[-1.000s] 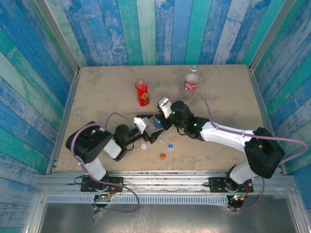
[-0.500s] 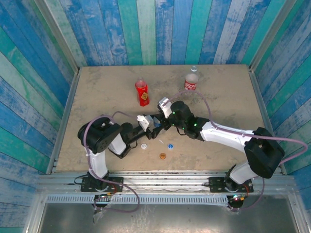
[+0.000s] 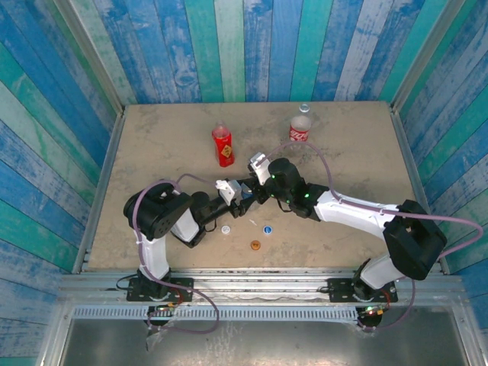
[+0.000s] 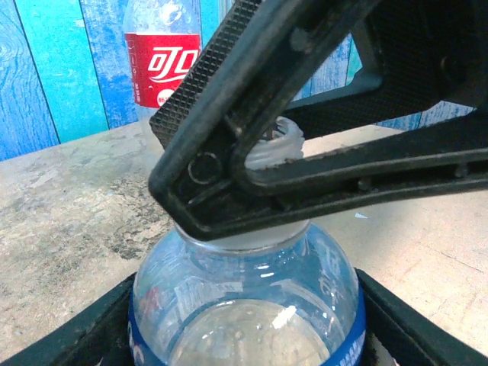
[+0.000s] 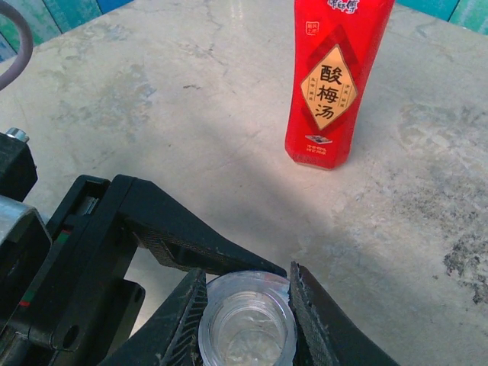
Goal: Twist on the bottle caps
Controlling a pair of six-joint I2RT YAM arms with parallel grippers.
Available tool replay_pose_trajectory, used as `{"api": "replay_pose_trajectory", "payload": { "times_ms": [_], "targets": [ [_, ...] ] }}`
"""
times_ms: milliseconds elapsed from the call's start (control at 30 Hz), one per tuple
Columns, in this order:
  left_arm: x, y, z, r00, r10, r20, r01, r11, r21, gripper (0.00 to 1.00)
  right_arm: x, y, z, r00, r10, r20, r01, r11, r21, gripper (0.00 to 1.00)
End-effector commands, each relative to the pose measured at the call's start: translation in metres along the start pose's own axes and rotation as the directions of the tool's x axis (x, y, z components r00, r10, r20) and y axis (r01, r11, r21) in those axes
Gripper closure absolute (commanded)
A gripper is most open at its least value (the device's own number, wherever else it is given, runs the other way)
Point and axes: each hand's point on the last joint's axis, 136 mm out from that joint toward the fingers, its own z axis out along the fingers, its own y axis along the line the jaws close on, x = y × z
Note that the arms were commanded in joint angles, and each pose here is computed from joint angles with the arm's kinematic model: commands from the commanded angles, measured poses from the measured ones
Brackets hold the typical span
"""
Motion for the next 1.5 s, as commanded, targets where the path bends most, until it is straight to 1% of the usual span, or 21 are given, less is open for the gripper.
{"api": "replay_pose_trajectory", "payload": {
  "times_ms": [0, 33, 133, 233, 367, 467, 533, 700, 900, 1100, 1267, 1467],
  "targets": [
    [-0.013, -0.006, 0.001, 0.997, 0.030, 0.070, -0.032, 0.999, 0.027, 0.48, -0.015, 0.006, -0.015, 0.999, 0.015, 0.047, -0.014, 0.999, -0.032, 0.59],
    [-0.012, -0.006, 0.001, 0.997, 0.031, 0.068, -0.033, 0.999, 0.027, 0.49, -0.018, 0.007, -0.021, 0.998, 0.020, 0.061, -0.018, 0.999, -0.037, 0.55],
    [-0.011, -0.006, -0.001, 0.997, 0.031, 0.065, -0.033, 0.999, 0.028, 0.50, -0.021, 0.009, -0.038, 0.995, 0.023, 0.093, -0.019, 0.999, -0.042, 0.47],
    [-0.012, -0.008, -0.001, 0.997, 0.031, 0.067, -0.033, 0.999, 0.034, 0.50, -0.009, 0.005, -0.055, 0.995, 0.037, 0.089, -0.036, 0.999, -0.022, 0.44],
    [-0.014, -0.009, -0.002, 0.997, 0.032, 0.068, -0.035, 0.999, 0.041, 0.50, 0.020, 0.009, -0.074, 0.999, 0.016, 0.035, -0.015, 1.000, -0.021, 0.38],
    [-0.014, -0.010, -0.002, 0.997, 0.034, 0.069, -0.037, 0.998, 0.043, 0.51, 0.050, 0.009, -0.082, 0.999, -0.005, -0.047, 0.006, 1.000, 0.023, 0.37],
    [-0.015, -0.010, -0.003, 0.997, 0.033, 0.072, -0.036, 0.998, 0.044, 0.51, 0.070, 0.011, -0.086, 0.995, 0.008, -0.097, -0.004, 0.999, 0.038, 0.37],
    [-0.015, -0.010, -0.003, 0.997, 0.032, 0.071, -0.035, 0.999, 0.042, 0.51, 0.107, 0.025, -0.084, 0.985, 0.037, -0.168, -0.032, 0.999, 0.033, 0.40],
    [-0.015, -0.009, -0.004, 0.997, 0.026, 0.067, -0.029, 0.999, 0.038, 0.51, 0.142, 0.035, -0.067, 0.963, -0.004, -0.269, 0.022, 0.998, 0.063, 0.42],
    [-0.015, -0.009, -0.004, 0.998, 0.027, 0.065, -0.029, 0.999, 0.033, 0.51, 0.160, 0.038, -0.051, 0.950, 0.000, -0.314, 0.024, 0.997, 0.072, 0.46],
    [-0.015, -0.009, -0.004, 0.998, 0.025, 0.065, -0.027, 0.999, 0.035, 0.51, 0.171, 0.034, -0.043, 0.944, 0.018, -0.328, 0.016, 0.995, 0.101, 0.51],
    [-0.016, -0.009, -0.004, 0.998, 0.025, 0.066, -0.027, 0.999, 0.034, 0.51, 0.179, 0.035, -0.037, 0.938, 0.025, -0.346, 0.012, 0.994, 0.105, 0.56]
  ]
}}
